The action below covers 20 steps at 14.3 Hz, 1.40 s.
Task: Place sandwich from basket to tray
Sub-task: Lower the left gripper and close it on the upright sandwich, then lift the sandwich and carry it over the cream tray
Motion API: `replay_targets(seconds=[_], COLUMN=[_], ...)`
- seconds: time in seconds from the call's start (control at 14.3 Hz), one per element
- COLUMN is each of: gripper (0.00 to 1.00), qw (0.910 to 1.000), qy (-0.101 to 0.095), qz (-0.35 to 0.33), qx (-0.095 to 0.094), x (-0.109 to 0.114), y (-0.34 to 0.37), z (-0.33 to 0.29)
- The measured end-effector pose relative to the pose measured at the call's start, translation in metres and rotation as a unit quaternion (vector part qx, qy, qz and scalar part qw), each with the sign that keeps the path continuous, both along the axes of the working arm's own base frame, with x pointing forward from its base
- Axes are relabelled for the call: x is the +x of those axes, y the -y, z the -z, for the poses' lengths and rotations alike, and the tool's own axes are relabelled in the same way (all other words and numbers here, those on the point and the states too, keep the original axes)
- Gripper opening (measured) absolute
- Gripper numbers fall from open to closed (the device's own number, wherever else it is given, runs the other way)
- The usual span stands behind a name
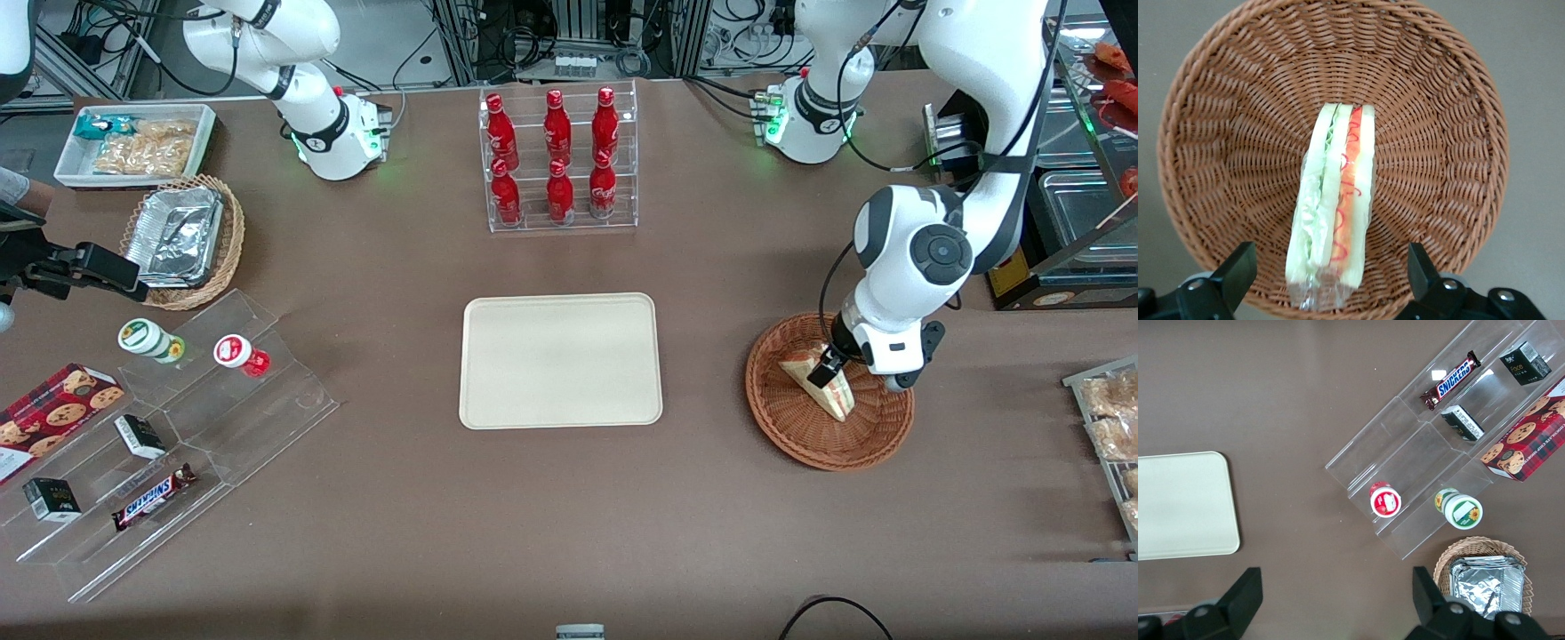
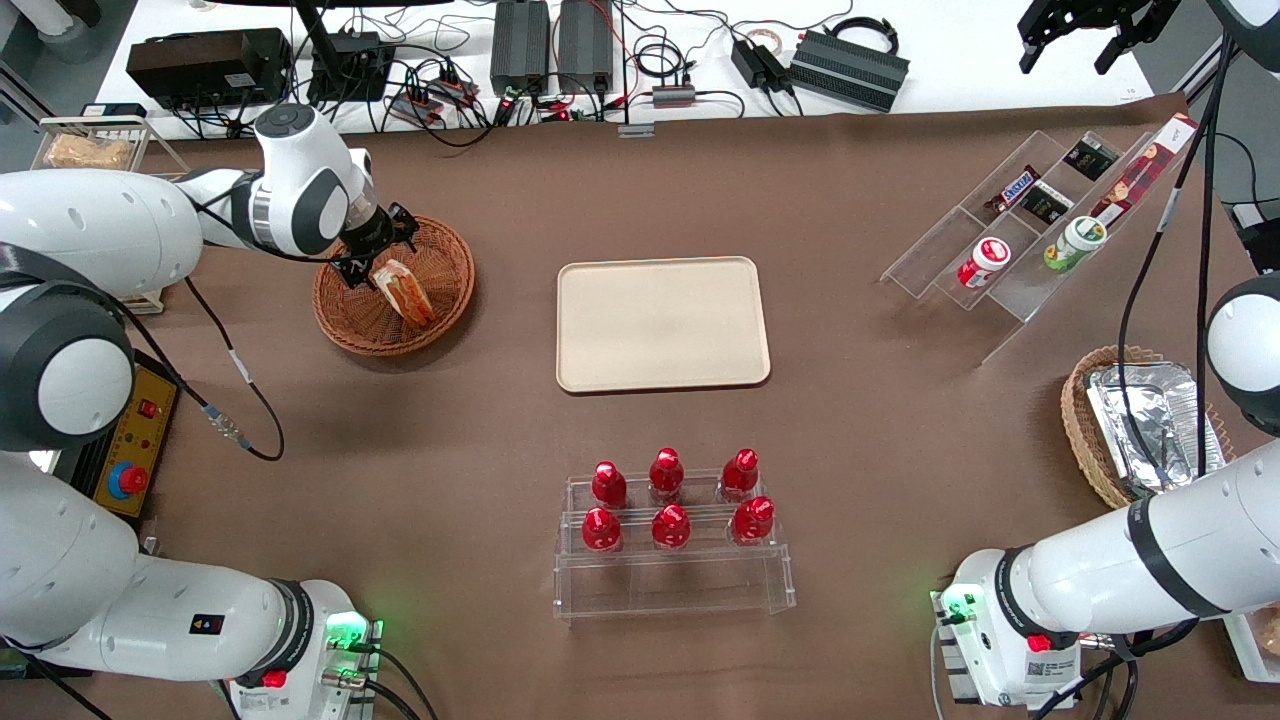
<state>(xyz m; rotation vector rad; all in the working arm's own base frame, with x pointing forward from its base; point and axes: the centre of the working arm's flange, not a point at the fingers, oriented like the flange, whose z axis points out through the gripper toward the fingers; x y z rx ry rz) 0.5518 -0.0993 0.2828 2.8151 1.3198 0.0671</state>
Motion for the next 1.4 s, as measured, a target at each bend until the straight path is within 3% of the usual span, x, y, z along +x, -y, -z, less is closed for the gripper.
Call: replay_targets(seconds=[0.28,0.63,0.84,1.12,1.4], gripper=[0.96,0.43,0.2,0.15,0.15], qw=[1.0,0.9999,0.9997,0.994,0.9683], qy=[-0.002,-0.013,-0.022,-0.04,-0.054], qz=[-0.003,-0.003,0.013,0.101,0.244], qx=[-0.001,0.001,0.004,0.009,0.012], x=[-0.001,-0.006,-0.005,0.012,0.018], y=[0.0,-0.001,-0.001,0.019,0.085], z=[0.024,0.038,0.025,-0.027,-0.055])
